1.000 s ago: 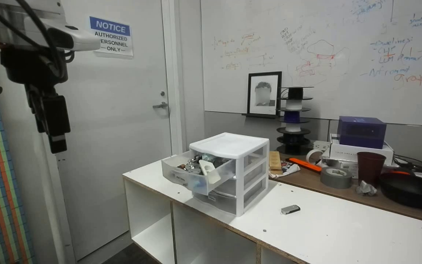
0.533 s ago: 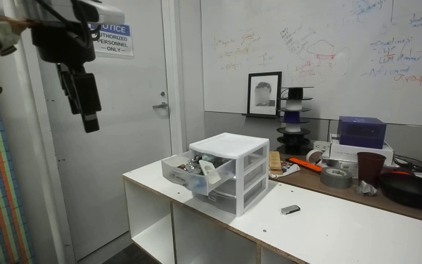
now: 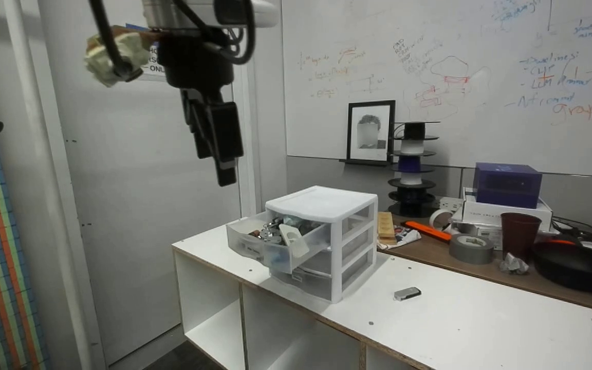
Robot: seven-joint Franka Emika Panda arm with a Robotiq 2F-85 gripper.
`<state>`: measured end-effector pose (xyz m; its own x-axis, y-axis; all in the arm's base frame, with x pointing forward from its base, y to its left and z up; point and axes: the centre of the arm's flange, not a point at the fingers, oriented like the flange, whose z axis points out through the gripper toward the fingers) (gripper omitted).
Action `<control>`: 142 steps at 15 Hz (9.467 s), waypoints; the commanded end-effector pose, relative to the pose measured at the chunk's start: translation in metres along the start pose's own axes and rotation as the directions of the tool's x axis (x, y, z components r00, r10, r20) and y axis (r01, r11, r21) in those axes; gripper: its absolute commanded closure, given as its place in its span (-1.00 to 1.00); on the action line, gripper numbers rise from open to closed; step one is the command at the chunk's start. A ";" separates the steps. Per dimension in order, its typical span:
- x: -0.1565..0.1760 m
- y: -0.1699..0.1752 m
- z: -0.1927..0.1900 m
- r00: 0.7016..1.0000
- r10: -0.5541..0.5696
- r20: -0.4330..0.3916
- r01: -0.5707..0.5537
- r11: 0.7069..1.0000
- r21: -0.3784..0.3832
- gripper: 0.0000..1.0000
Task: Pick up the flash disk from the table, put it in the drawer and close the drawer.
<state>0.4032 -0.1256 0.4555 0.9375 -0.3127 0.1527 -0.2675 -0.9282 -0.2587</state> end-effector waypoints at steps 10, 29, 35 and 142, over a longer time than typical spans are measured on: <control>0.207 0.107 0.061 0.958 0.283 -0.057 -0.287 0.952 -0.103 -1.00; 0.297 0.136 0.229 0.942 0.300 -0.152 -0.326 0.925 -0.193 -1.00; 0.298 0.153 0.258 0.925 0.364 -0.105 -0.376 0.918 -0.129 -1.00; 0.009 -0.048 0.131 0.929 -0.278 0.246 0.309 0.946 -0.099 -0.16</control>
<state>0.4430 -0.0556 0.3519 0.9977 0.0481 -0.0484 0.0430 -0.9941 -0.0998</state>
